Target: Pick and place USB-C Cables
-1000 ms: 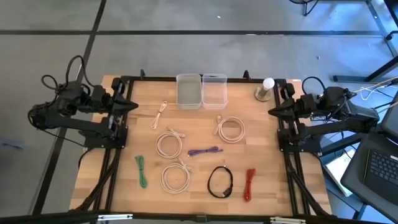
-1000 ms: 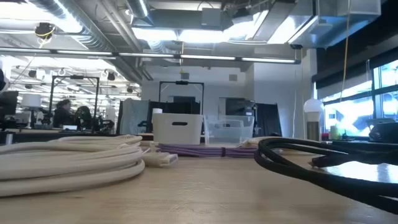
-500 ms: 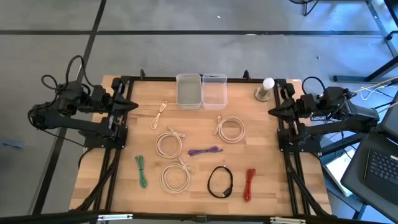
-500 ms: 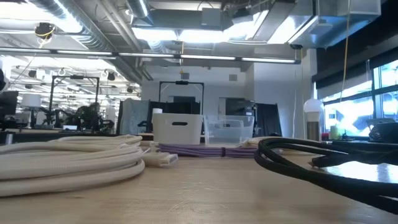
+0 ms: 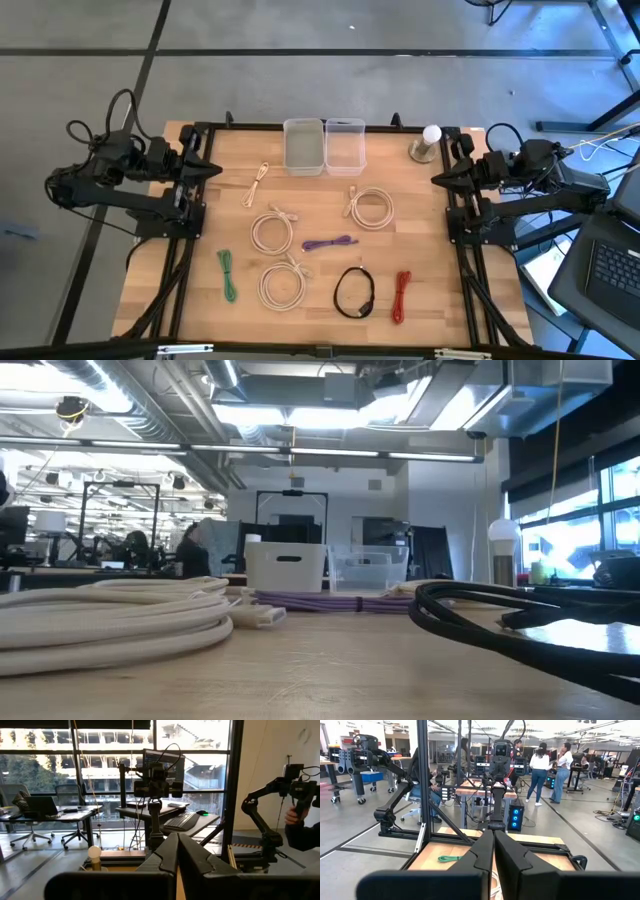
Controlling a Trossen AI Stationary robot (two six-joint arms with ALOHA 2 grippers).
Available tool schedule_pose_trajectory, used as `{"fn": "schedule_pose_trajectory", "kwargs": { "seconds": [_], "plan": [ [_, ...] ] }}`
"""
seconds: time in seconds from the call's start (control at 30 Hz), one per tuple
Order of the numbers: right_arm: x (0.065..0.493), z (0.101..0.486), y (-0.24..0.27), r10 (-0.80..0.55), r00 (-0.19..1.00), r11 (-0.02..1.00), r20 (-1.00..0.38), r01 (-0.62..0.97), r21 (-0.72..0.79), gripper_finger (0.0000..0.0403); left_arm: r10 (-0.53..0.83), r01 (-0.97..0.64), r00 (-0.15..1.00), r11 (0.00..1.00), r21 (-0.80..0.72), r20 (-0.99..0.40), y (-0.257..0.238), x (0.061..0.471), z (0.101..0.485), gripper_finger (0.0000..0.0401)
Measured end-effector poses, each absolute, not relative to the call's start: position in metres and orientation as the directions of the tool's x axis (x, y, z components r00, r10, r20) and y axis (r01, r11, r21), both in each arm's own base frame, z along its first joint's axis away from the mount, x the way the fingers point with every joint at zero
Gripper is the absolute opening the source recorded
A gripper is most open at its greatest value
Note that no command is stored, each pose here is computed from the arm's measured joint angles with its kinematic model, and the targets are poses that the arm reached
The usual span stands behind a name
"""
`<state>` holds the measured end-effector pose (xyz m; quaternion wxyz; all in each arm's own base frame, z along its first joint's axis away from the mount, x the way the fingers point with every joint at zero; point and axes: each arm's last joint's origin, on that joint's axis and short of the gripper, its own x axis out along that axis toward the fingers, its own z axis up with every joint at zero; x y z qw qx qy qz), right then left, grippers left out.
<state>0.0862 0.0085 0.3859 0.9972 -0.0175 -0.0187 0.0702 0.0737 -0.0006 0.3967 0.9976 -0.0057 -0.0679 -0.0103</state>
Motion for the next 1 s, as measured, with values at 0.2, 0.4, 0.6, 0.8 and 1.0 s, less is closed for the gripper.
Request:
{"fn": "schedule_pose_trajectory", "kwargs": {
  "seconds": [0.2,0.4,0.6,0.8,1.0],
  "plan": [
    [0.088,0.389,0.009,0.14,0.988,0.99,0.063,-0.138,-0.037,0.0021,-0.02,0.021,0.991,1.0,-0.01,0.136,-0.001,0.074,0.397,0.0004],
    [0.088,0.394,0.009,0.14,0.983,0.99,0.115,-0.136,-0.04,0.0021,-0.019,0.021,0.991,1.0,-0.01,0.136,-0.001,0.074,0.397,0.0004],
    [0.09,0.404,0.009,0.139,0.966,0.99,0.22,-0.132,-0.044,0.0021,-0.02,0.021,0.99,1.0,-0.011,0.141,-0.001,0.074,0.397,0.0004],
    [0.094,0.402,0.009,0.139,0.971,0.99,0.193,-0.132,-0.049,0.0021,-0.018,0.023,0.99,0.999,-0.038,0.137,-0.001,0.075,0.397,0.0004],
    [0.113,0.392,0.012,0.172,0.982,0.985,0.081,-0.173,0.013,0.0021,-0.027,0.026,1.0,0.999,-0.031,-0.007,-0.001,0.083,0.384,0.0004]
  ]
}}
